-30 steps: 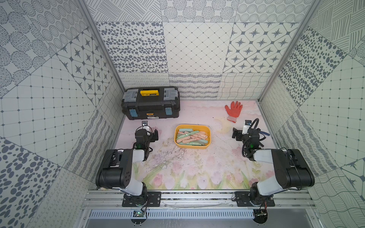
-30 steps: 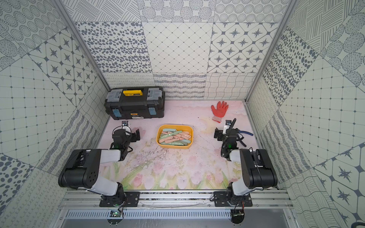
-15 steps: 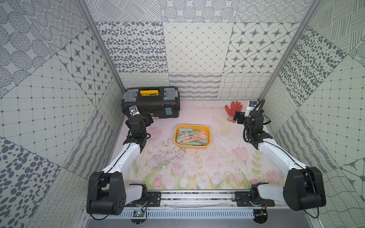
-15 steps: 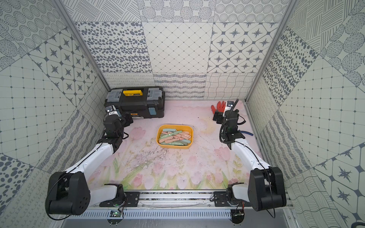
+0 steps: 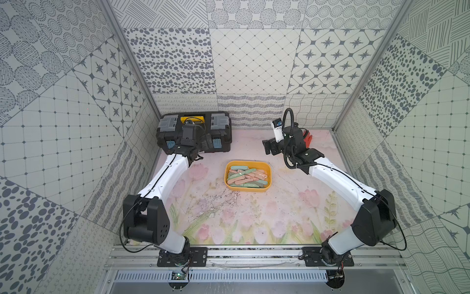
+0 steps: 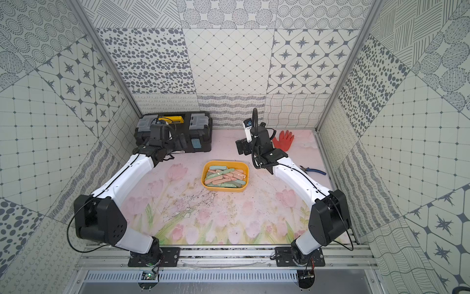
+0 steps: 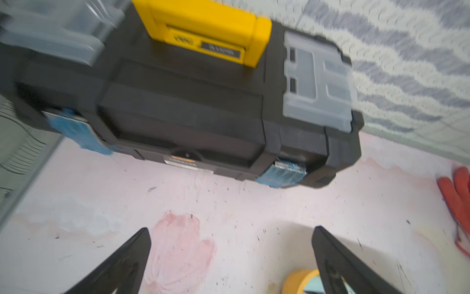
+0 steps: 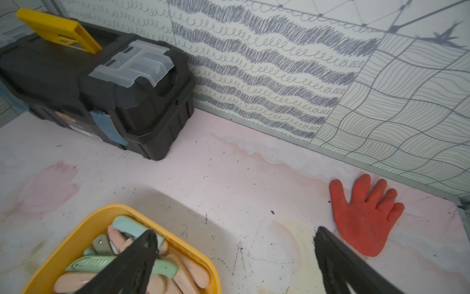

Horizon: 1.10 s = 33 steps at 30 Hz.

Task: Take the fruit knife out of the storage box
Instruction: Pick up the fruit knife from the storage box.

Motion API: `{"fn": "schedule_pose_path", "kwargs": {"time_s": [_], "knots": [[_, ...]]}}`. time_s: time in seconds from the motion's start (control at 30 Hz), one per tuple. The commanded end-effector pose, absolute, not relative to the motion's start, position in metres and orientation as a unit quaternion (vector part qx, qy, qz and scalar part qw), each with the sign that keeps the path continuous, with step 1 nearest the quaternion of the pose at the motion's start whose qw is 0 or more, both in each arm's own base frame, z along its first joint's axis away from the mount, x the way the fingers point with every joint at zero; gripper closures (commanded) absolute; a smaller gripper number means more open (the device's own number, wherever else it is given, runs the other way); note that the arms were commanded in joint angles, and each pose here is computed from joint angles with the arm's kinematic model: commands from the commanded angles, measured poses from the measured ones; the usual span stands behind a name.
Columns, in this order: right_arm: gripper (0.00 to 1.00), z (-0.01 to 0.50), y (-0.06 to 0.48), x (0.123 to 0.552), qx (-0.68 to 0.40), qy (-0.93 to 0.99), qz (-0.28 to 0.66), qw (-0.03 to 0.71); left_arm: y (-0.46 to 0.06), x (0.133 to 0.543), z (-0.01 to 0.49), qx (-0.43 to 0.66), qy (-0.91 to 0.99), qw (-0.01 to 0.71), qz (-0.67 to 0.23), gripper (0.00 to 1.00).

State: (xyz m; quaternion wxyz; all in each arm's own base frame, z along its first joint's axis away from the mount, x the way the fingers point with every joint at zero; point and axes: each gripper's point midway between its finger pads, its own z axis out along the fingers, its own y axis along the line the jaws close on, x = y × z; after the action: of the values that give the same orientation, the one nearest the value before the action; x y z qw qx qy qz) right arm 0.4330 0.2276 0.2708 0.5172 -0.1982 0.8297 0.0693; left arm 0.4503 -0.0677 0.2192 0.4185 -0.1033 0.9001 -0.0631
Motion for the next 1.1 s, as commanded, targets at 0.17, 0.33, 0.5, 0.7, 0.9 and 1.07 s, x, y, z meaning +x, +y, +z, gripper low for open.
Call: {"fn": "schedule_pose_path", "kwargs": {"time_s": [0.17, 0.33, 0.5, 0.7, 0.9, 1.07], "knots": [[0.02, 0.231, 0.293, 0.410, -0.346, 0.847, 0.148, 0.375, -0.159, 0.381, 0.124, -0.031, 0.961, 0.180, -0.209, 0.01], [0.02, 0.215, 0.315, 0.397, -0.410, 0.829, 0.172, 0.339, -0.162, 0.371, 0.106, -0.030, 0.969, 0.140, -0.204, 0.01], [0.06, 0.197, 0.340, 0.382, -0.465, 0.806, 0.188, 0.314, -0.166, 0.368, 0.087, -0.050, 0.969, 0.118, -0.211, 0.01], [0.17, 0.165, 0.363, 0.365, -0.521, 0.790, 0.192, 0.259, -0.158, 0.362, 0.070, -0.057, 0.976, 0.098, -0.184, 0.01], [0.37, 0.134, 0.368, 0.371, -0.544, 0.794, 0.164, 0.217, -0.153, 0.362, 0.066, -0.061, 0.979, 0.099, -0.168, 0.01], [0.46, 0.115, 0.365, 0.372, -0.557, 0.796, 0.147, 0.186, -0.147, 0.361, 0.063, -0.067, 0.982, 0.096, -0.149, 0.01]]}}
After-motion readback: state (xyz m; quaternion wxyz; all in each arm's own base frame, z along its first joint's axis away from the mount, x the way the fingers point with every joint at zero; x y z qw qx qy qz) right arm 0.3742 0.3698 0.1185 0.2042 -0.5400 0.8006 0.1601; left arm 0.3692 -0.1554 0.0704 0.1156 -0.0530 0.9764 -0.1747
